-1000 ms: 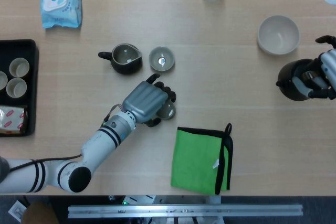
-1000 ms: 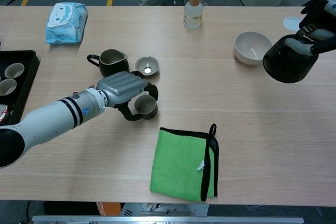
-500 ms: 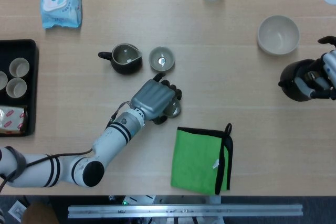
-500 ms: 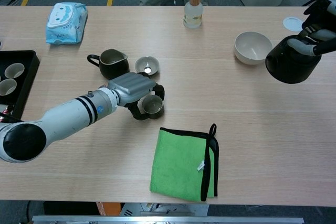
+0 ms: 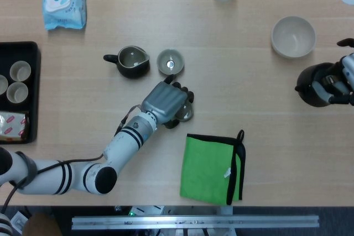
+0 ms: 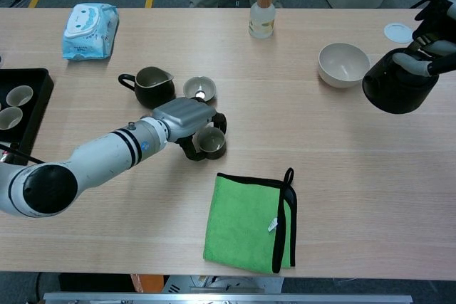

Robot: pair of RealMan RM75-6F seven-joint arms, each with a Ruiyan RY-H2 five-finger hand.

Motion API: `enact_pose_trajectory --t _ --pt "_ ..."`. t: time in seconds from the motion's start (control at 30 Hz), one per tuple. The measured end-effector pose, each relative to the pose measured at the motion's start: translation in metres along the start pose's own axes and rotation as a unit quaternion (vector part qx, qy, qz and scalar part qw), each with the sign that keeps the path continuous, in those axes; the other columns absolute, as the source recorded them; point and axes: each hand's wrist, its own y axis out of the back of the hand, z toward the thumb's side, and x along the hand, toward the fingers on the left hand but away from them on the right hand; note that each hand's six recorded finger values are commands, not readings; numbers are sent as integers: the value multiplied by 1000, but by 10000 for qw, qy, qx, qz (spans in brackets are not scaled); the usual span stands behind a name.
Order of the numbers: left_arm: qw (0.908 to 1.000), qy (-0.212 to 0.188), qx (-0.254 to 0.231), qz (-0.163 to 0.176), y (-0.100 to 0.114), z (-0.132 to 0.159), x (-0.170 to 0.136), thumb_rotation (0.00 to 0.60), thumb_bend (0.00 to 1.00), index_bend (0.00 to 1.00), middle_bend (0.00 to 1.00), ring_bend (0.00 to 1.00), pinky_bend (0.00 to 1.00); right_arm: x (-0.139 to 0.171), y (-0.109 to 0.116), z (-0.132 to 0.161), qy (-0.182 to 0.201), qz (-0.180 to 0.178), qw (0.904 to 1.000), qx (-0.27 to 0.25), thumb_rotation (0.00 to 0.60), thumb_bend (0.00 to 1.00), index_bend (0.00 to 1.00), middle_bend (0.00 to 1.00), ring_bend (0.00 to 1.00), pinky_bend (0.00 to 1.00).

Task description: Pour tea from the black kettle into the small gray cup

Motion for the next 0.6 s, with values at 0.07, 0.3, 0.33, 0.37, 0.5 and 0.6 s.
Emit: enact_pose_trajectory --t 0.07,0.3,0.33,0.37,0.5,0.6 --pt "10000 -3 -7 1 0 1 1 600 278 339 286 227 87 0 0 0 -1 5 10000 8 461 354 1000 970 952 215" --pt "10000 -20 -43 16 1 3 1 600 279 229 247 197 87 0 1 -1 -3 -2 10000 1 461 354 1000 970 952 215" --pt "10000 -22 -47 24 1 3 1 600 279 216 242 195 87 0 1 -1 1 -10 10000 -1 461 355 1000 970 952 215" --pt "10000 -27 -54 31 2 3 0 600 278 202 235 193 87 0 1 -1 3 -13 10000 -4 461 355 1000 970 952 215" --pt "9999 -48 -77 67 4 4 -2 600 279 177 221 191 87 0 2 0 9 -20 10000 -11 461 354 1000 970 952 215" --pt "9999 -57 -87 91 6 4 -4 600 278 176 218 191 87 1 3 0 16 -37 10000 -17 461 354 1000 970 952 215"
